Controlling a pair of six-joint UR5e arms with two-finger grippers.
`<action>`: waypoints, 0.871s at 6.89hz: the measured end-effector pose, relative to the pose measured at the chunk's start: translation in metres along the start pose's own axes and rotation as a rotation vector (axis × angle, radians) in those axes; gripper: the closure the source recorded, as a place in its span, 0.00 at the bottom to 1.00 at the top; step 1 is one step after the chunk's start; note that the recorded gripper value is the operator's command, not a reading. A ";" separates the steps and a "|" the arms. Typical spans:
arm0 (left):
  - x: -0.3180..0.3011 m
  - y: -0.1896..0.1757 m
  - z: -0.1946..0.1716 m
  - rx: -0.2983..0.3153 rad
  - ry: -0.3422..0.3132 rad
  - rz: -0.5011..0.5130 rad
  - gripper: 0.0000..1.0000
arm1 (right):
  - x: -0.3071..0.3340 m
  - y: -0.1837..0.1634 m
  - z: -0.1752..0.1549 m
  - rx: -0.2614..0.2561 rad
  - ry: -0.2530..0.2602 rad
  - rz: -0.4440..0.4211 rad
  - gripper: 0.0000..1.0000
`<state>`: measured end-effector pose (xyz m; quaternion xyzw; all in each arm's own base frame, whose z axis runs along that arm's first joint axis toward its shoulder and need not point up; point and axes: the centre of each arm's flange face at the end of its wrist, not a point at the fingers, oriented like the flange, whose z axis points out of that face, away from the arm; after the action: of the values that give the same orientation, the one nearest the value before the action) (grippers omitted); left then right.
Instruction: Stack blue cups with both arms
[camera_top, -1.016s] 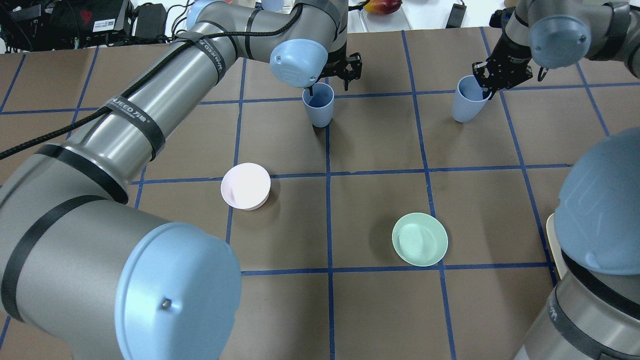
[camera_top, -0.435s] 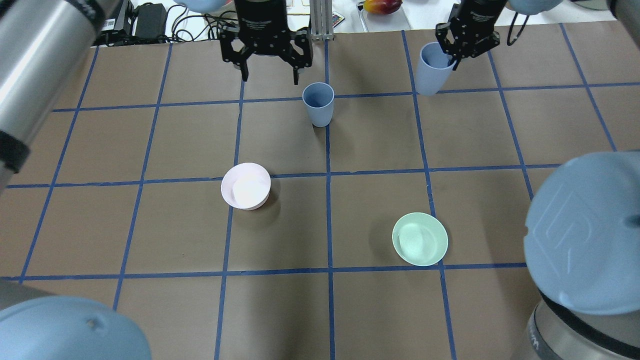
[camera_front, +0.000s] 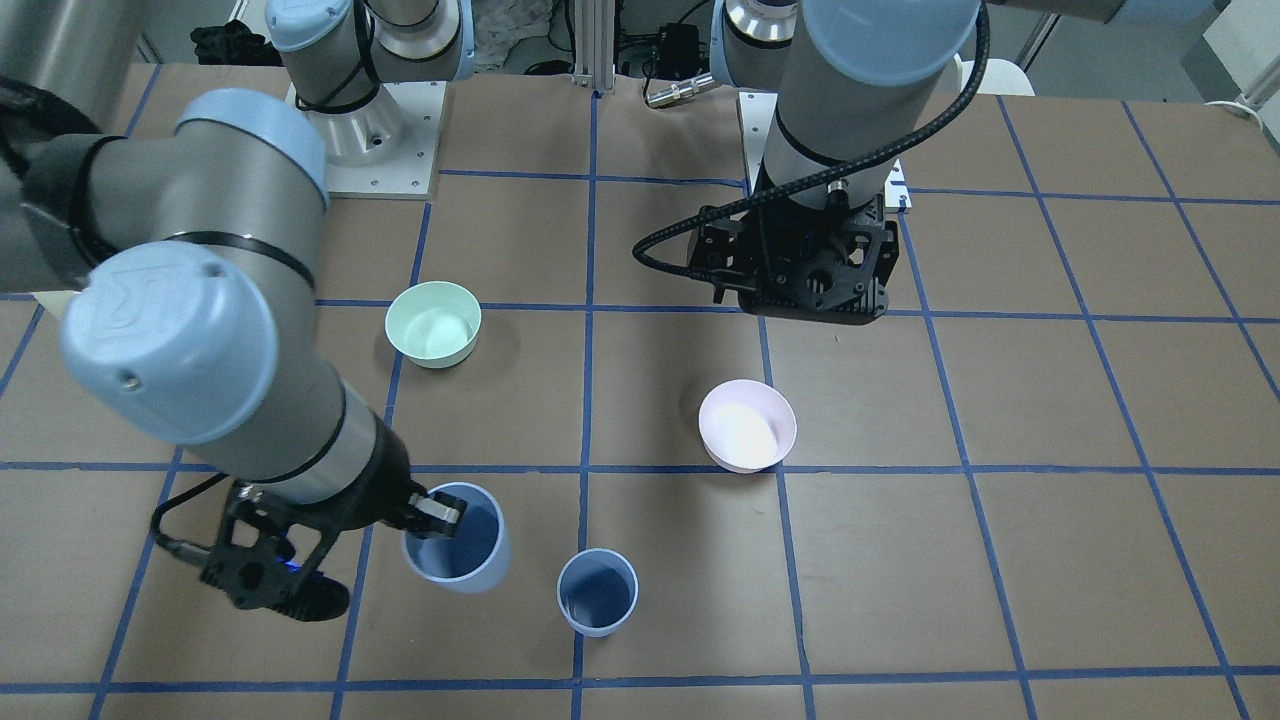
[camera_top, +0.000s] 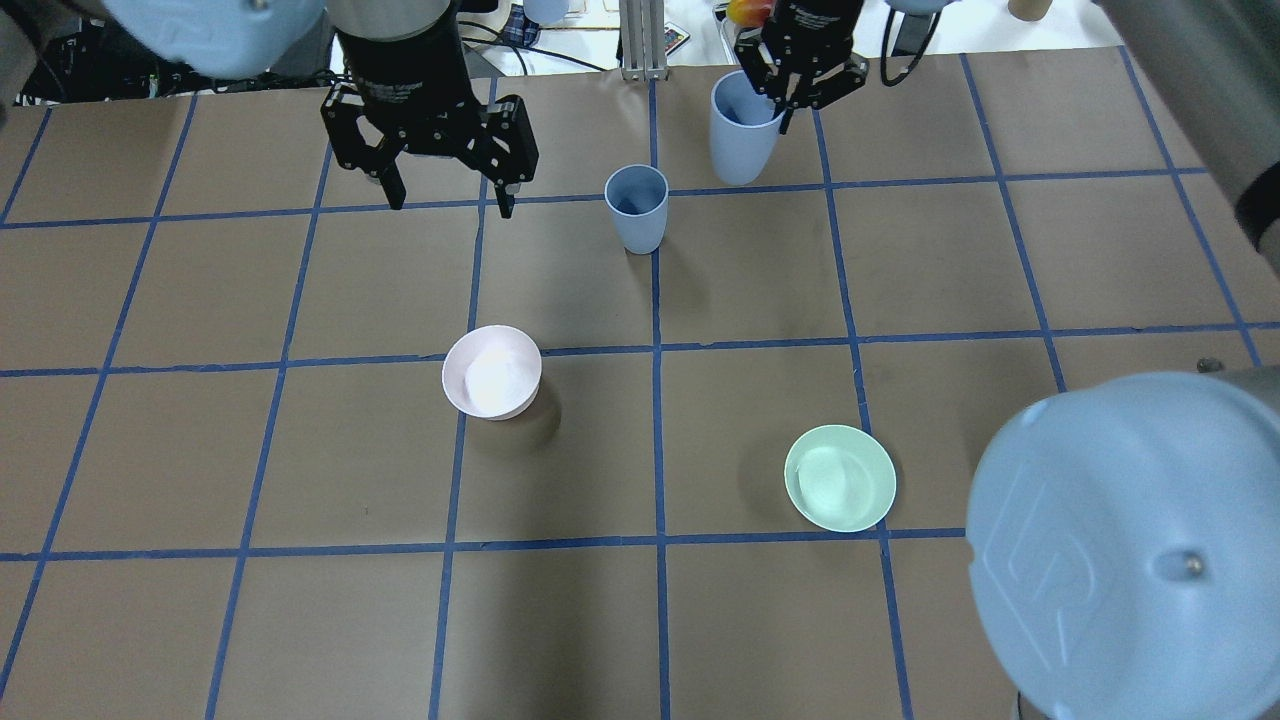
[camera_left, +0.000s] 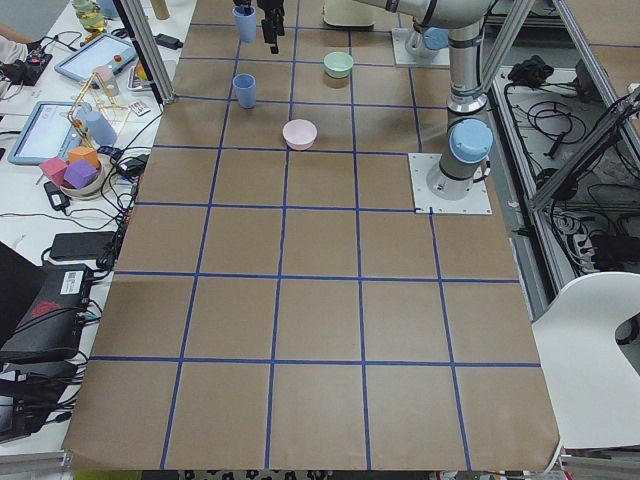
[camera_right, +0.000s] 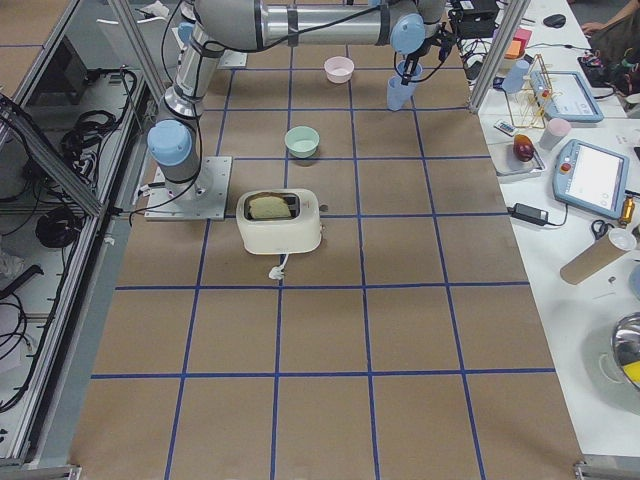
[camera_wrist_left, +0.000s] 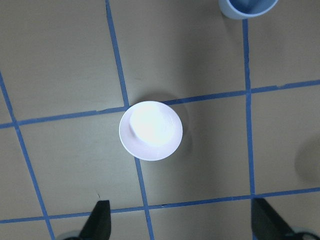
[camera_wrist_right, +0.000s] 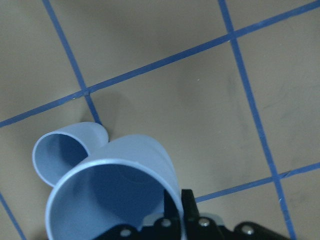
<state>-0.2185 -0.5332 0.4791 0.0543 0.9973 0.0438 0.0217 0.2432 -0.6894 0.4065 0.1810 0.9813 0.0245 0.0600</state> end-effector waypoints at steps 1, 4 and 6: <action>-0.008 0.018 0.012 0.064 -0.002 -0.009 0.00 | -0.023 0.016 0.007 -0.016 -0.018 0.027 1.00; -0.054 0.038 0.003 0.153 -0.003 -0.078 0.00 | -0.048 0.023 0.024 -0.009 -0.039 0.028 1.00; -0.069 0.033 -0.005 0.154 0.007 -0.084 0.00 | -0.060 0.024 0.041 -0.004 -0.040 0.024 1.00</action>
<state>-0.1462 -0.5087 0.4896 0.0139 0.9992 -0.0338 0.0159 0.3120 -0.6878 0.3744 0.1933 0.9776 0.0234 0.0796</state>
